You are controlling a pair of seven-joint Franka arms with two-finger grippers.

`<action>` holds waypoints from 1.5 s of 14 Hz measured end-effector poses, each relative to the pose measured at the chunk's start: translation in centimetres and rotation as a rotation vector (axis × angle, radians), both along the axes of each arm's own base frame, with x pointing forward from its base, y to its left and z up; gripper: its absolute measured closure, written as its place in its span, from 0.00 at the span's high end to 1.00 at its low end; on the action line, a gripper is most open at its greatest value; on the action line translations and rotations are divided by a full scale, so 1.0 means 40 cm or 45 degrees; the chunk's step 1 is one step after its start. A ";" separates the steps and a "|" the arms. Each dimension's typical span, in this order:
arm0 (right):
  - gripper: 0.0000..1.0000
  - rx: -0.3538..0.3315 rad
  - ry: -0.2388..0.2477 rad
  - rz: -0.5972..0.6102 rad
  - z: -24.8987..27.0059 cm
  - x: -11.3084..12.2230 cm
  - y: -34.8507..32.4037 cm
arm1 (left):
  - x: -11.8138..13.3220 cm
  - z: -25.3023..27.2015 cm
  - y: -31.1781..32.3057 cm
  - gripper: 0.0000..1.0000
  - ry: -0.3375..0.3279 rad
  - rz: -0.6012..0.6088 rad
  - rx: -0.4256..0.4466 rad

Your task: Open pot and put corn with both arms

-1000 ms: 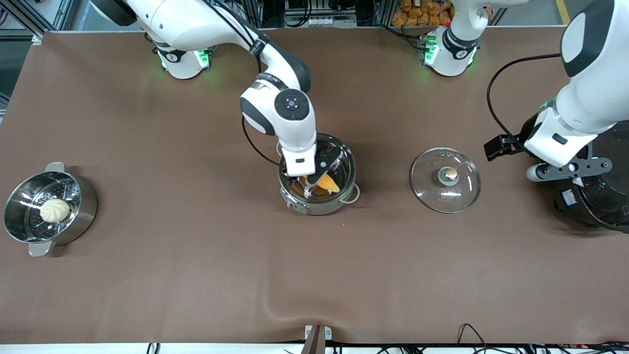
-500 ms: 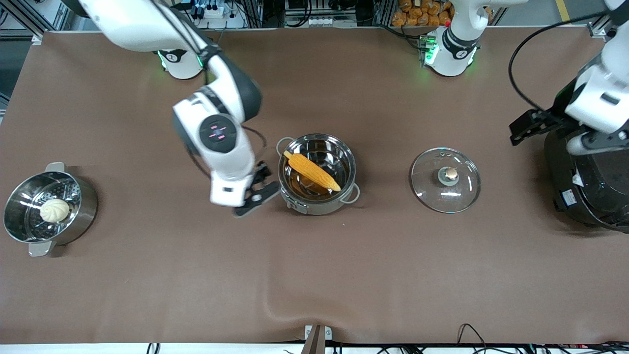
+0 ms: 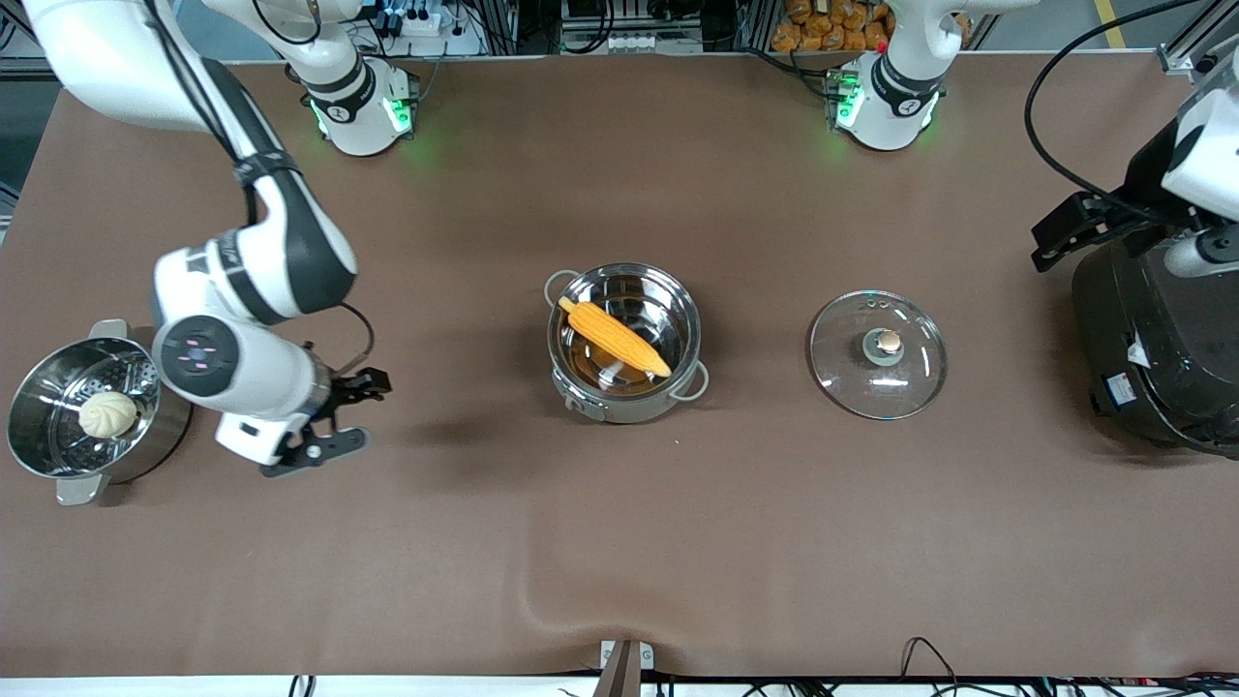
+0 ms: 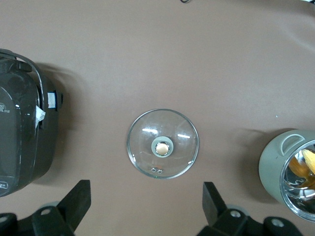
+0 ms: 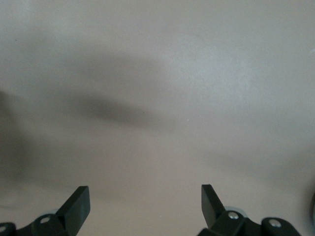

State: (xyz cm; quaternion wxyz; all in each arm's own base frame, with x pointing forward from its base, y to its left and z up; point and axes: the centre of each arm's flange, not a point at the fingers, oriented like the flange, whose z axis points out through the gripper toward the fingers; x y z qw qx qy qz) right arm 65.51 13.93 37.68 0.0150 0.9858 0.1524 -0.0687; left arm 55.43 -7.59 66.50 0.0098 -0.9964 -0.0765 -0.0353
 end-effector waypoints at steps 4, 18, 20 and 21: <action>1.00 0.004 -0.047 0.024 0.123 -0.074 0.023 | -0.021 0.013 0.010 1.00 -0.001 0.008 0.002; 1.00 -0.019 0.047 -0.347 0.604 -0.219 -0.357 | -0.037 -0.102 0.042 1.00 0.042 -0.064 -0.018; 1.00 -0.014 0.030 -0.377 0.652 -0.242 -0.375 | -0.046 -0.112 0.039 1.00 0.088 -0.114 -0.012; 1.00 -0.012 0.030 -0.387 0.673 -0.251 -0.382 | -0.050 -0.114 0.036 1.00 0.106 -0.146 -0.010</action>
